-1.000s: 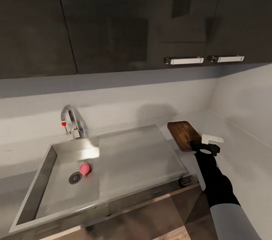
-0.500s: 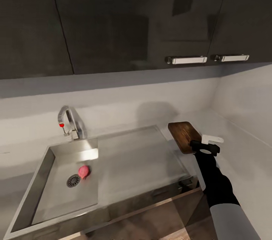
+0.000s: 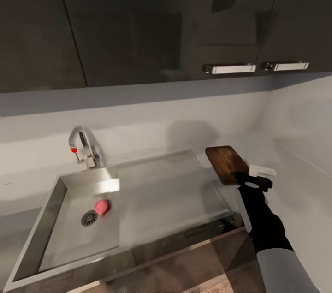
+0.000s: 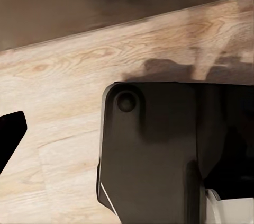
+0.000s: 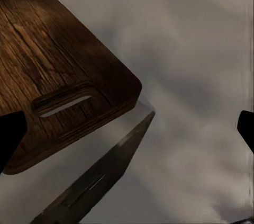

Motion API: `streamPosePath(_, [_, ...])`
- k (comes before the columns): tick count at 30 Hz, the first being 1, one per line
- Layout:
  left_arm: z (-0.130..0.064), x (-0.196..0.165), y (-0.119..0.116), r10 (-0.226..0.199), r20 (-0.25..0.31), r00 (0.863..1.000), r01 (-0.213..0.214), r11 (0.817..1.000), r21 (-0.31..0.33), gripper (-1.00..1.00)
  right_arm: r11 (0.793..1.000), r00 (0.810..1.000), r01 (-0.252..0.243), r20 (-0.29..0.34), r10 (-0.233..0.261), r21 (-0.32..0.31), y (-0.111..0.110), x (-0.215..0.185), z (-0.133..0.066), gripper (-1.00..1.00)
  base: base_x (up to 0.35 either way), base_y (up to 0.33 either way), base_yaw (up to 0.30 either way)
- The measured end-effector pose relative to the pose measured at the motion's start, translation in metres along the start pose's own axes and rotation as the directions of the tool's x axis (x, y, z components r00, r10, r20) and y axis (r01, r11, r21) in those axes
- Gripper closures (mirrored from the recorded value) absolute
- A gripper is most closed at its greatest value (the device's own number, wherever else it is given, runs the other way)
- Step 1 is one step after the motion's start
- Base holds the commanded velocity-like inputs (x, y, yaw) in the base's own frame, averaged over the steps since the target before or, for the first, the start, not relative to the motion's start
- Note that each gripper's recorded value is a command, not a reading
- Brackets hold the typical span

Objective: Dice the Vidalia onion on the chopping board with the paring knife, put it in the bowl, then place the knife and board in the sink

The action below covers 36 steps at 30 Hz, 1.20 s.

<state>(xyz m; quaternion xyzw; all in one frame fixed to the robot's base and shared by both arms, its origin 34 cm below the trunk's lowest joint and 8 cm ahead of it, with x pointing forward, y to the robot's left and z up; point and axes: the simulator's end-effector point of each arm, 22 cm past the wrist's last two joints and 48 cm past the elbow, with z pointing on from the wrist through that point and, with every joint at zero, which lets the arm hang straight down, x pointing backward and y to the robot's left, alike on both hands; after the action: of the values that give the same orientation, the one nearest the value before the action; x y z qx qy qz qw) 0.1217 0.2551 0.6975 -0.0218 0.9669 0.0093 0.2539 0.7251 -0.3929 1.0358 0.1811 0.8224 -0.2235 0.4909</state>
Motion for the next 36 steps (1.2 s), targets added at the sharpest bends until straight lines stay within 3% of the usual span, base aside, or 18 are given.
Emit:
streamPosePath(7, [-0.002,0.003,0.0,0.0,-0.011,1.0,0.0,1.0,0.0,-1.0,0.999,1.0,0.004,-0.011,-0.003,0.036,-0.006,0.006,0.003,-1.0,0.0,0.0,0.0])
streamPosePath(24, [-0.01,0.024,0.001,0.002,-0.069,0.998,-0.002,1.0,-0.002,-1.0,0.998,0.996,0.04,-0.085,-0.037,0.041,-0.006,0.019,0.002,-1.0,0.0,0.0,0.0])
streamPosePath(36, [-0.012,0.028,0.0,0.001,-0.084,0.996,-0.001,1.0,-0.001,-1.0,0.999,0.997,0.026,-0.067,-0.023,0.04,-0.009,0.002,-0.004,-1.0,0.001,-0.01,0.0])
